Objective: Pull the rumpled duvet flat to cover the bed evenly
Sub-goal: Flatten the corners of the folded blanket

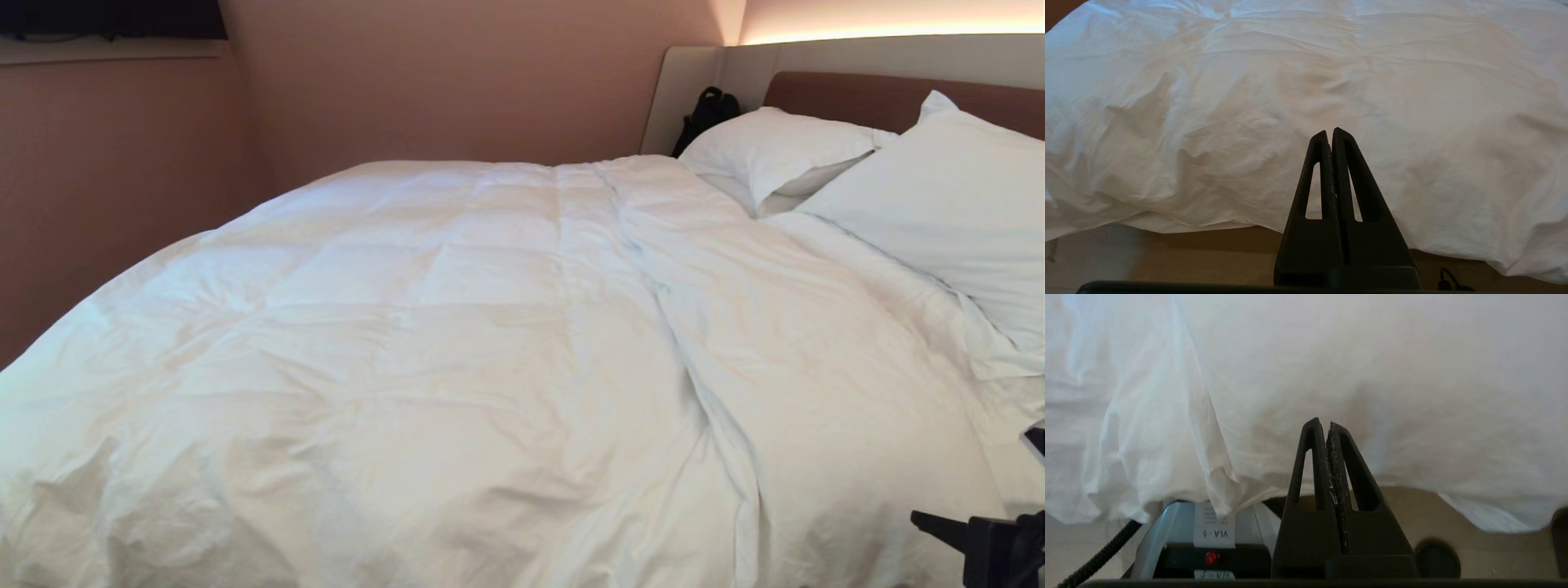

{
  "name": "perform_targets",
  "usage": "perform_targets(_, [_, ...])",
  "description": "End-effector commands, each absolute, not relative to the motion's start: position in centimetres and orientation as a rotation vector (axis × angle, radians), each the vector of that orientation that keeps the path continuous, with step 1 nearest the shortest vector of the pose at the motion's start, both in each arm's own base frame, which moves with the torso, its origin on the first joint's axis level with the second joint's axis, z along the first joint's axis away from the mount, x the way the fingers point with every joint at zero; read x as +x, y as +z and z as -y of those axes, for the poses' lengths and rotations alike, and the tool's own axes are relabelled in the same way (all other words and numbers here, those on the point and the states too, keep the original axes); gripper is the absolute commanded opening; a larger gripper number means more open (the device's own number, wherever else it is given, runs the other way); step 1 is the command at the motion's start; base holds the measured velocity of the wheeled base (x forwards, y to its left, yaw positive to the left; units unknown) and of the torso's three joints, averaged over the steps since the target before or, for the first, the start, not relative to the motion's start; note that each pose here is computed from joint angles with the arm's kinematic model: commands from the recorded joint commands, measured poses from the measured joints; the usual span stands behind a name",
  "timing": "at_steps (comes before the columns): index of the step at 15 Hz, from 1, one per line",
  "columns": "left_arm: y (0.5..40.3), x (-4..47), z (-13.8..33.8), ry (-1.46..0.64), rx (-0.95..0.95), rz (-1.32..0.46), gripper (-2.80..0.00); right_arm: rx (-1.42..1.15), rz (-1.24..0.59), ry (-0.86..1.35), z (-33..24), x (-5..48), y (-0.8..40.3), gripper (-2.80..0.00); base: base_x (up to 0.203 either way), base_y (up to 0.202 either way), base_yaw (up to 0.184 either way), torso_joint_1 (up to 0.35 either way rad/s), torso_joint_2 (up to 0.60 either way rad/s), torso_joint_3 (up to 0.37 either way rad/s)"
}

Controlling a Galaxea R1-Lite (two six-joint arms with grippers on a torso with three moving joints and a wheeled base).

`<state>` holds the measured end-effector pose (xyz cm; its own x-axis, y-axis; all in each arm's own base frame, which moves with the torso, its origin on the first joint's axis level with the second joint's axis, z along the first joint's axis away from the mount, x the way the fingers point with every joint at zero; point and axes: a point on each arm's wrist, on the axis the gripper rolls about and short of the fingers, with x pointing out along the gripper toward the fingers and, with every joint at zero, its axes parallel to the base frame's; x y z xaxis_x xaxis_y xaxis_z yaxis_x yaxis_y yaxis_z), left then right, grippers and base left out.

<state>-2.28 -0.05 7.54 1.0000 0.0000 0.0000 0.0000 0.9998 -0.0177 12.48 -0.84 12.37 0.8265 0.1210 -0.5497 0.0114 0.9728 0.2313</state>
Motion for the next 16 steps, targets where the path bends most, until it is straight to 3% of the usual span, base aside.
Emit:
perform_targets(1, [7.5,-2.3,0.1,0.000,-0.017,0.000,-2.80,0.216,-0.463,0.068,0.9,13.4,13.4,-2.80,0.000,0.000,0.000,0.000,0.00,0.000])
perform_targets(16, [7.5,-2.3,0.1,0.000,-0.017,0.000,-2.80,0.278,-0.508,0.030,1.5,15.8,11.9,-2.80,0.000,0.000,0.000,0.000,0.00,0.000])
